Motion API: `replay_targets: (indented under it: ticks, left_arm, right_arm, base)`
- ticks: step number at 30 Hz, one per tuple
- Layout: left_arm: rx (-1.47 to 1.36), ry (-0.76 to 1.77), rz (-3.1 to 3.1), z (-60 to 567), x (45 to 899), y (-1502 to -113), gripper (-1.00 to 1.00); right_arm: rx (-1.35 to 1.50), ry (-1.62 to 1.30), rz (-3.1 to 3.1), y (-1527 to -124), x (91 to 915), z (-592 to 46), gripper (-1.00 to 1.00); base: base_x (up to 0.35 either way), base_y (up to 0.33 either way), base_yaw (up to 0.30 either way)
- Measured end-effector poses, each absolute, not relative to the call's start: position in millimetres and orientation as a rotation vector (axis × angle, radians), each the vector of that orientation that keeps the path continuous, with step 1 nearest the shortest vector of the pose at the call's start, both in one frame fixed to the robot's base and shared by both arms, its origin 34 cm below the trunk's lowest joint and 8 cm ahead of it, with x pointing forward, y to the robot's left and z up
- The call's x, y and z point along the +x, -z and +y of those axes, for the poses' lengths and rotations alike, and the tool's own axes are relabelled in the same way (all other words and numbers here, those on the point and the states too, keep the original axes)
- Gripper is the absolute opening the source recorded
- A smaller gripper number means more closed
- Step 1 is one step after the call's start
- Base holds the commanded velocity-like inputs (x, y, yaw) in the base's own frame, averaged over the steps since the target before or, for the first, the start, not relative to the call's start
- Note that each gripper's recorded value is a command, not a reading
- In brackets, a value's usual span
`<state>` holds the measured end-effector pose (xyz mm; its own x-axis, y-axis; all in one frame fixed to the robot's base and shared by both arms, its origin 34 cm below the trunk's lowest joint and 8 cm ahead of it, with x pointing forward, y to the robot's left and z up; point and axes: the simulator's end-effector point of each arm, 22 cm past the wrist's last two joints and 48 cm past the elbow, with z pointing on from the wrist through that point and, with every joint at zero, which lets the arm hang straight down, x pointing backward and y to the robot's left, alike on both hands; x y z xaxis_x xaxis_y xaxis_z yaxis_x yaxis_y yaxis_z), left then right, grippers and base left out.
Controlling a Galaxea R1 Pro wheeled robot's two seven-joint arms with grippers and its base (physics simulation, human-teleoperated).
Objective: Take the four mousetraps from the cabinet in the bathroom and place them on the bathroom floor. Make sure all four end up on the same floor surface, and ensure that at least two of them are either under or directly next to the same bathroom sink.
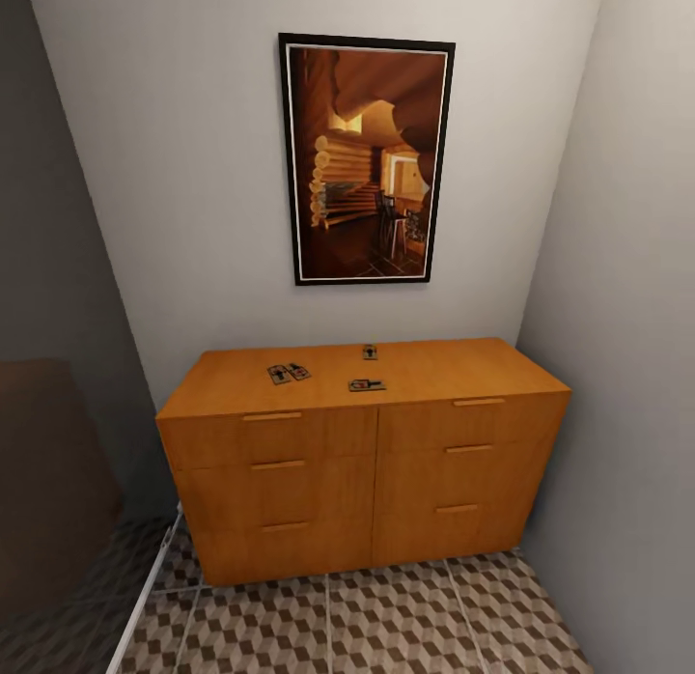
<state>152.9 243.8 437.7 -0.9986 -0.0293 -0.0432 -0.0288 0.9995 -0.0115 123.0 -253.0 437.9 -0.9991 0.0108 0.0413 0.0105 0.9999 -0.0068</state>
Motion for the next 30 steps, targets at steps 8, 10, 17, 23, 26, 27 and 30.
replay_targets:
  ticks: [8,10,17,23,26,27,30]
  left_arm:
    - [-0.047,0.017,3.098,243.9,152.8,-437.7,1.0]
    - [-0.047,0.017,3.098,243.9,152.8,-437.7,1.0]
    - [-0.048,0.017,3.098,243.9,152.8,-437.7,1.0]
    - [-0.047,0.017,3.098,243.9,152.9,-437.7,1.0]
    - [-0.048,0.016,3.098,244.2,152.8,-437.7,1.0]
    - [-0.048,0.015,3.098,244.4,152.8,-437.7,1.0]
    - [-0.048,0.014,3.098,244.8,152.8,-437.7,1.0]
  right_arm:
    - [-0.011,-0.011,-3.102,-437.9,123.4,-253.3,1.0]
    - [-0.01,-0.011,-3.102,-437.9,123.5,-253.3,1.0]
    - [-0.008,-0.011,-3.102,-437.9,123.5,-253.5,1.0]
    - [-0.007,-0.011,-3.102,-437.9,123.5,-253.5,1.0]
    - [-0.008,-0.011,-3.102,-437.9,123.5,-253.5,1.0]
    - [-0.008,-0.011,-3.102,-437.9,123.5,-253.3,1.0]
    - [-0.008,-0.01,-3.102,-437.9,123.5,-253.0,1.0]
  base:
    - [0.0,0.0,0.0]
    - [0.0,0.0,0.0]
    - [0.0,0.0,0.0]
    - [0.0,0.0,0.0]
    - [0.0,0.0,0.0]
    - [0.0,0.0,0.0]
    - [0.0,0.0,0.0]
